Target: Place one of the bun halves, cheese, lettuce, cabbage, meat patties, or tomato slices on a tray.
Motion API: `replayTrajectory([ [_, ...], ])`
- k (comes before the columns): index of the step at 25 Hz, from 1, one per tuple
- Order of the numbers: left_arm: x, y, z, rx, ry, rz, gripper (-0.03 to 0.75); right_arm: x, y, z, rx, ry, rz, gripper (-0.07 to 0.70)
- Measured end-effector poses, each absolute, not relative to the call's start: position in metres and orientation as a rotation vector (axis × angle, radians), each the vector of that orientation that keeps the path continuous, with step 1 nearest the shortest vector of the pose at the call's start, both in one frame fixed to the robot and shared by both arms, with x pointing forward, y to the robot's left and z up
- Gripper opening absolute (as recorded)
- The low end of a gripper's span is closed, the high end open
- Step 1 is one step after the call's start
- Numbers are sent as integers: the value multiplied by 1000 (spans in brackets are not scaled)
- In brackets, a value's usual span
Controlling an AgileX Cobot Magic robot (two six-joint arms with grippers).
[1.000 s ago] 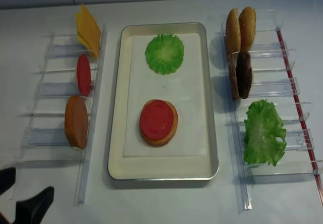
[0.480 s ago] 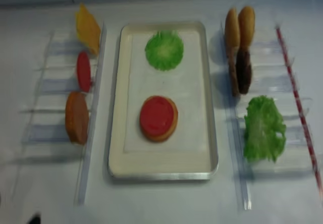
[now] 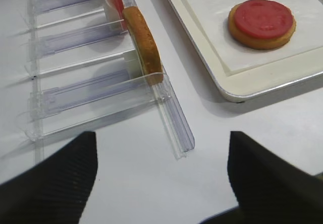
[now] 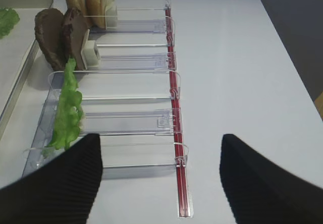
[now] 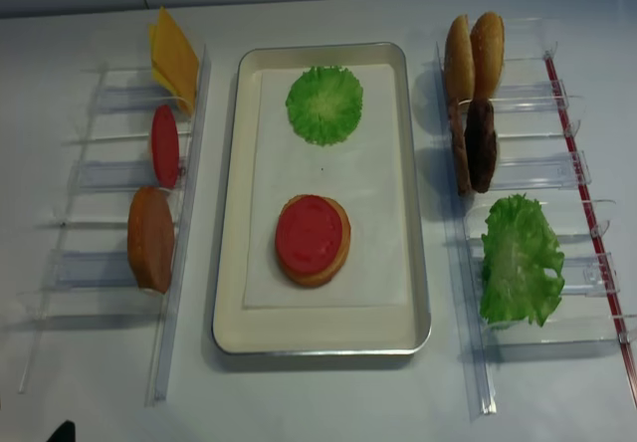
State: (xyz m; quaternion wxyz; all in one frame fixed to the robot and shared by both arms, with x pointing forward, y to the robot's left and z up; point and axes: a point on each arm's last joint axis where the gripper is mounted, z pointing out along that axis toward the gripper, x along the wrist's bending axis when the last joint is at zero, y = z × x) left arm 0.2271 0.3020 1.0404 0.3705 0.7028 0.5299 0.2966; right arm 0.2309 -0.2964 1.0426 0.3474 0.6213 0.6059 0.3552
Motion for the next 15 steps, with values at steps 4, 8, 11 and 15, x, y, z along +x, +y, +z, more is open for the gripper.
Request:
replayTrajectory([
  [4, 227, 302, 1040, 1803, 1359, 761, 529, 231, -296, 1043, 1611, 1571, 921, 527],
  [8, 227, 302, 1040, 1791, 1381, 772, 529, 231, -296, 1043, 1611, 1571, 921, 527],
  [11, 227, 301, 1040, 1753, 1446, 807, 529, 231, -296, 1043, 1612, 1572, 921, 527],
  [15, 227, 300, 1040, 1706, 1523, 849, 528, 231, -296, 1043, 1612, 1572, 921, 527],
])
